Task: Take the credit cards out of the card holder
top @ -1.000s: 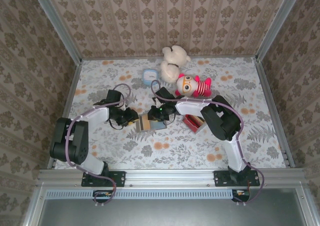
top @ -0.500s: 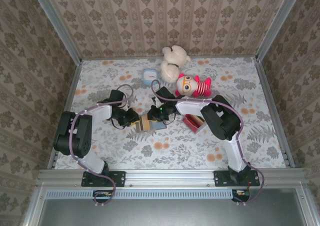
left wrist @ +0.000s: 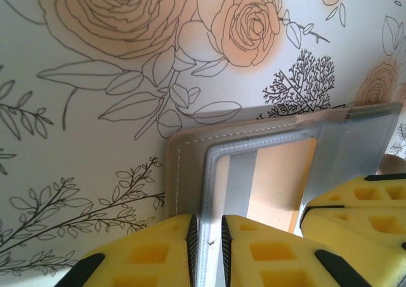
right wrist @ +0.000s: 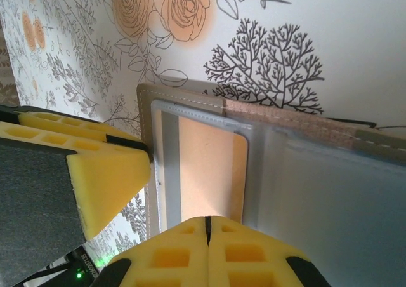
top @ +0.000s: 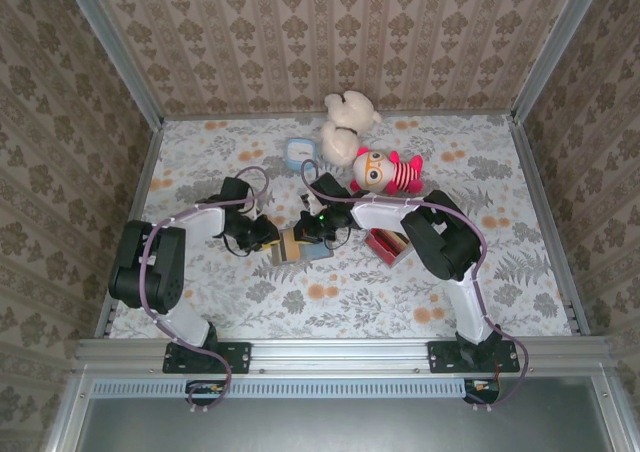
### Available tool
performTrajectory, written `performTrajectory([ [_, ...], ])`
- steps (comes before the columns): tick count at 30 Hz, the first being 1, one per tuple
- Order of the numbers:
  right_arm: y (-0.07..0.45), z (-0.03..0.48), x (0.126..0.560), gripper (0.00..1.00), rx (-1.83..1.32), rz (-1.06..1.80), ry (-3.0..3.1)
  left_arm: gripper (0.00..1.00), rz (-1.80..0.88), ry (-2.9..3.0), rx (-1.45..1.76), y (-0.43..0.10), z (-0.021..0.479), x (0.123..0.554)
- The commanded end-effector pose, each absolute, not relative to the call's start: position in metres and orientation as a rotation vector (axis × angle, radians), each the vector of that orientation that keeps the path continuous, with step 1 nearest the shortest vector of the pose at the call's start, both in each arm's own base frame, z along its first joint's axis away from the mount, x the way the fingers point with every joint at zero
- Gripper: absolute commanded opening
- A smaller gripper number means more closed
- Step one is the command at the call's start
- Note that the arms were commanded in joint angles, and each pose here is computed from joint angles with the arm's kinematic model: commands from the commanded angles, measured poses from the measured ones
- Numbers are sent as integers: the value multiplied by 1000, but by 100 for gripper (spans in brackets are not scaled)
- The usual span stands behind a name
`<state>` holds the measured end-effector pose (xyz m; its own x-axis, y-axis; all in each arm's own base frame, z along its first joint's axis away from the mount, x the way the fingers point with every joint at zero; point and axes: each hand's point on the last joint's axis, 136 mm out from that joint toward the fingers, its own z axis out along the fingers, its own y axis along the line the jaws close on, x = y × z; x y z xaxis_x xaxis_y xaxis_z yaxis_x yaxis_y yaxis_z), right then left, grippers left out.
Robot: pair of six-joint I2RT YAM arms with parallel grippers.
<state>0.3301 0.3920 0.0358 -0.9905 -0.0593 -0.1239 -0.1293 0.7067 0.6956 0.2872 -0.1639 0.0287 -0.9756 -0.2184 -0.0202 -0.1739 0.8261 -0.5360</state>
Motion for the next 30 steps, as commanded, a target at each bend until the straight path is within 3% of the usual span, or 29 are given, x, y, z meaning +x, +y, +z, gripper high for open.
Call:
performTrajectory([
  [1,379,37,336,5,-145,1078,2805,21,-817,2933,-272,-162,33,287],
  [7,368,23,335,19,-141,951,2865,20,-820,2938,-279,-163,31,286],
  [10,367,17,333,21,-138,933,2879,20,-824,2936,-280,-163,31,287],
  [30,396,22,326,15,-197,1127,2861,17,-839,2966,-279,-165,23,280],
])
